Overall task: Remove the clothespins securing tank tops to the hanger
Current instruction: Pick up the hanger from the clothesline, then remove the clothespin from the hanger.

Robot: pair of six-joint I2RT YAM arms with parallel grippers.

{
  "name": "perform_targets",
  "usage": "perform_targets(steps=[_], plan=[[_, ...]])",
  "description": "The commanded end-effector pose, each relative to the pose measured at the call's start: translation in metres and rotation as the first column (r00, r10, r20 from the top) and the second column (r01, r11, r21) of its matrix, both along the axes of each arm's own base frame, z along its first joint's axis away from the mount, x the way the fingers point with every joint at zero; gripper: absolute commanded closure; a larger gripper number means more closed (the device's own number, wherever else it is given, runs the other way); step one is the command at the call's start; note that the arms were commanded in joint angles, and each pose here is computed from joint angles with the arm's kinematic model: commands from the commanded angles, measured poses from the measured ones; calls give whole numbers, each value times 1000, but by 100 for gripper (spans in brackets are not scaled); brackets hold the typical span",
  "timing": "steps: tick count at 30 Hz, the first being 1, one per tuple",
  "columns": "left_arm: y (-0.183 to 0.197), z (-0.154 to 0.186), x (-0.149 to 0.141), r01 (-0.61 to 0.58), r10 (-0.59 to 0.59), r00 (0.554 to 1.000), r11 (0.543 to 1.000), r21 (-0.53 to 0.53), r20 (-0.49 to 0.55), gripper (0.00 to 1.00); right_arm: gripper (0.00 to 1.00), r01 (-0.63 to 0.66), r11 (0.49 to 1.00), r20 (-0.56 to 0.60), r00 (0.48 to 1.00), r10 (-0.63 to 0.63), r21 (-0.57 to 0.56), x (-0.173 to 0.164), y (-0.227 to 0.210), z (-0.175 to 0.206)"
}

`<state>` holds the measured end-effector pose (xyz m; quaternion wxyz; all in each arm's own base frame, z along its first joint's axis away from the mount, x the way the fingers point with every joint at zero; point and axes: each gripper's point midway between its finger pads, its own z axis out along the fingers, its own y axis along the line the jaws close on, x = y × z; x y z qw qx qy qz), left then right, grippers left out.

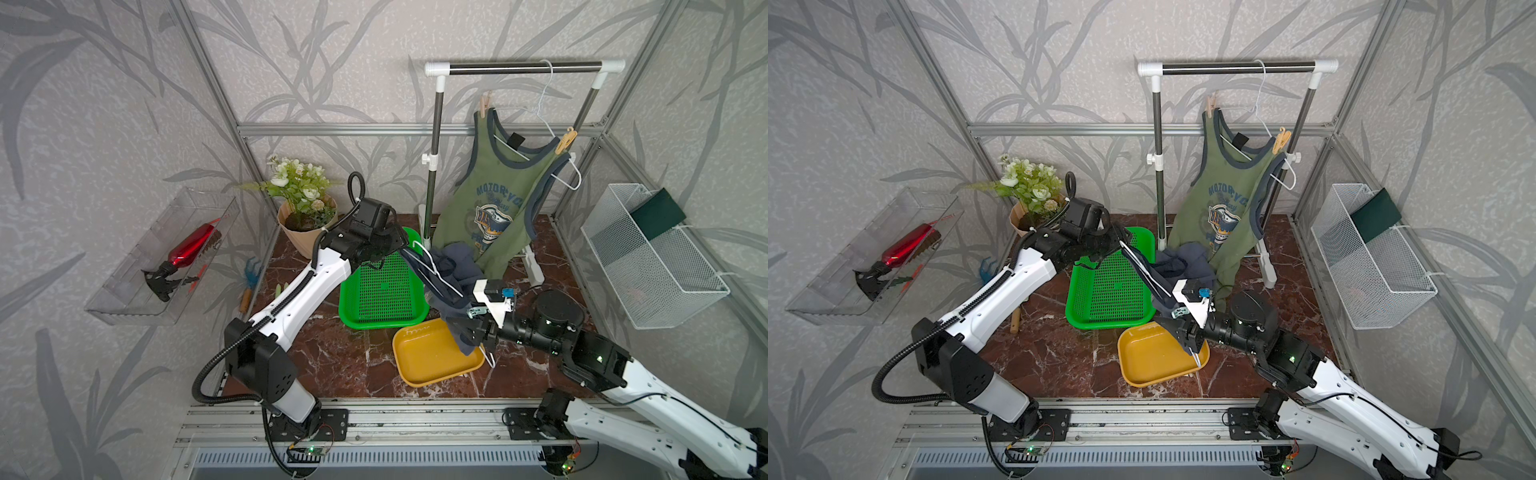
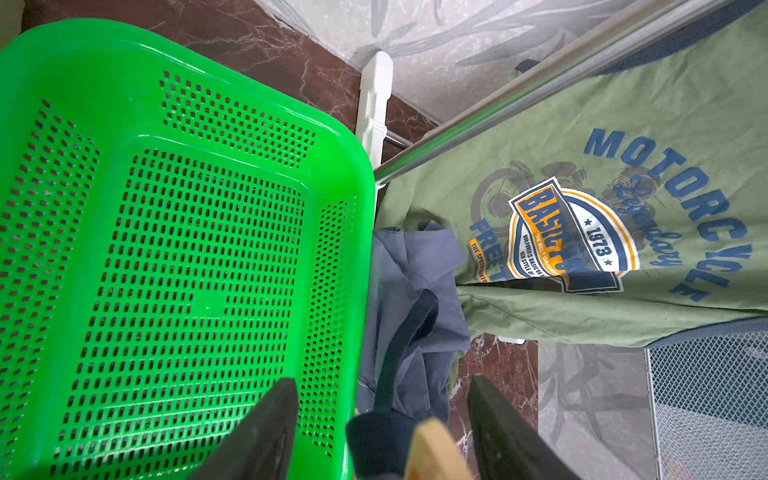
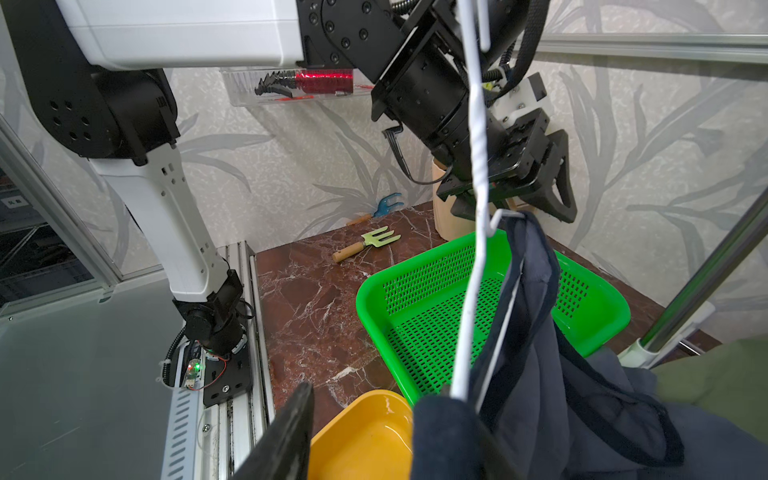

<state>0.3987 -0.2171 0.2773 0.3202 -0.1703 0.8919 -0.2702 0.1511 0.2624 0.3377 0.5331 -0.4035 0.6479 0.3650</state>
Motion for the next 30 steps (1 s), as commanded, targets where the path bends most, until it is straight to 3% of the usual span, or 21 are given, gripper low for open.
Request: perform_targets(steps=[1, 7, 21, 25, 30], plan=[[13, 15, -8, -46, 47, 999, 999, -26, 14, 34, 100, 26, 1000, 69, 997, -26, 5, 1, 0, 6], [18, 15, -7, -52, 52, 999, 998, -26, 6, 47, 100, 30, 1000, 70, 997, -29, -5, -1, 1, 1], [17, 3, -3, -48, 47, 999, 999, -24, -23, 48, 100, 27, 1000, 82, 996, -26, -14, -7, -2, 1], [14, 4, -3, -45, 44, 999, 998, -44, -21, 67, 100, 39, 999, 91, 995, -35, -36, -6, 0, -4], [12, 4, -3, -36, 35, 999, 998, -48, -28, 69, 100, 18, 998, 108, 994, -12, -53, -14, 7, -7]])
